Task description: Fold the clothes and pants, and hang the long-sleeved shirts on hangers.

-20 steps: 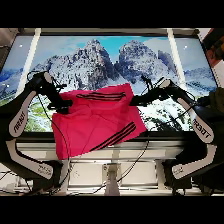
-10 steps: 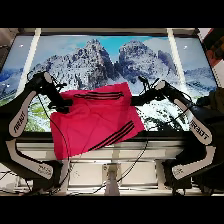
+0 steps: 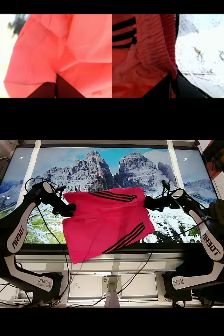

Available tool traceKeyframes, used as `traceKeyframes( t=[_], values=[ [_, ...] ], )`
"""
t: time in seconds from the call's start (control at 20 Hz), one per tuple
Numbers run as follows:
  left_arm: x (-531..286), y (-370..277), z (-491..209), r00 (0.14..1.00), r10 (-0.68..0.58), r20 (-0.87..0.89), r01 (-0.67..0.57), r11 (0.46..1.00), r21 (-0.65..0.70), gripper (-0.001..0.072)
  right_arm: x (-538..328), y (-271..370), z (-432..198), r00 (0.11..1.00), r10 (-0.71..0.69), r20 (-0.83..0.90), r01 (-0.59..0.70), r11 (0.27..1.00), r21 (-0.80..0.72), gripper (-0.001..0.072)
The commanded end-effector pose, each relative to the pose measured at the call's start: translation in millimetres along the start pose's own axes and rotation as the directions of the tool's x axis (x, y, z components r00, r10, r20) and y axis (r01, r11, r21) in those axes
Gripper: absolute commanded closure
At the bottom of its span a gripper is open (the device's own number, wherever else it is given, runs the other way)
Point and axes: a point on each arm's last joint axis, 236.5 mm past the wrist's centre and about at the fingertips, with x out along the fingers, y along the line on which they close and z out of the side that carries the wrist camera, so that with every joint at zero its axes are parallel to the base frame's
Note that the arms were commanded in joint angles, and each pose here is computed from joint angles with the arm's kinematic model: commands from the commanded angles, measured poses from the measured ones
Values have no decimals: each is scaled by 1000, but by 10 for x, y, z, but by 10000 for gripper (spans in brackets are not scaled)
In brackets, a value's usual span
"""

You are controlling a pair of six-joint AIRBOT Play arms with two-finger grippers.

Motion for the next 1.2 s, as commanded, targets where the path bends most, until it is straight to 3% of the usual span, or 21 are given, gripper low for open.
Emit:
traceKeyframes(
  t=[0.0, 0.15, 0.35, 0.6, 0.85, 1.0, 1.15],
  values=[
    [-31, -375, 458, 975, -96, 198, 99, 995, -5, 694, -113, -121, 87, 995, -31, 95, 16, 987, 160, 696],
    [-39, -496, 620, 958, -100, 270, 99, 995, 17, 694, -227, -279, -23, 977, -68, 204, -14, 926, 377, 696],
    [-92, -478, 790, 935, -92, 342, 93, 996, 15, 694, -464, -366, -335, 959, -84, 270, -70, 856, 513, 696],
    [-136, -392, 862, 925, -84, 370, 91, 996, -2, 694, -618, -86, -549, 928, -34, 372, -174, 842, 510, 696],
    [-26, -340, 526, 972, -62, 228, 63, 998, 2, 694, -595, -45, -493, 910, -34, 413, -178, 868, 464, 695],
    [-34, -58, 219, 992, 64, 108, -62, 998, -22, 695, -598, -46, -486, 909, -35, 416, -178, 868, 463, 695],
    [-320, 260, 263, 961, 223, 166, -223, 975, -18, 695, -598, -47, -484, 909, -35, 416, -178, 869, 462, 695]
  ],
)
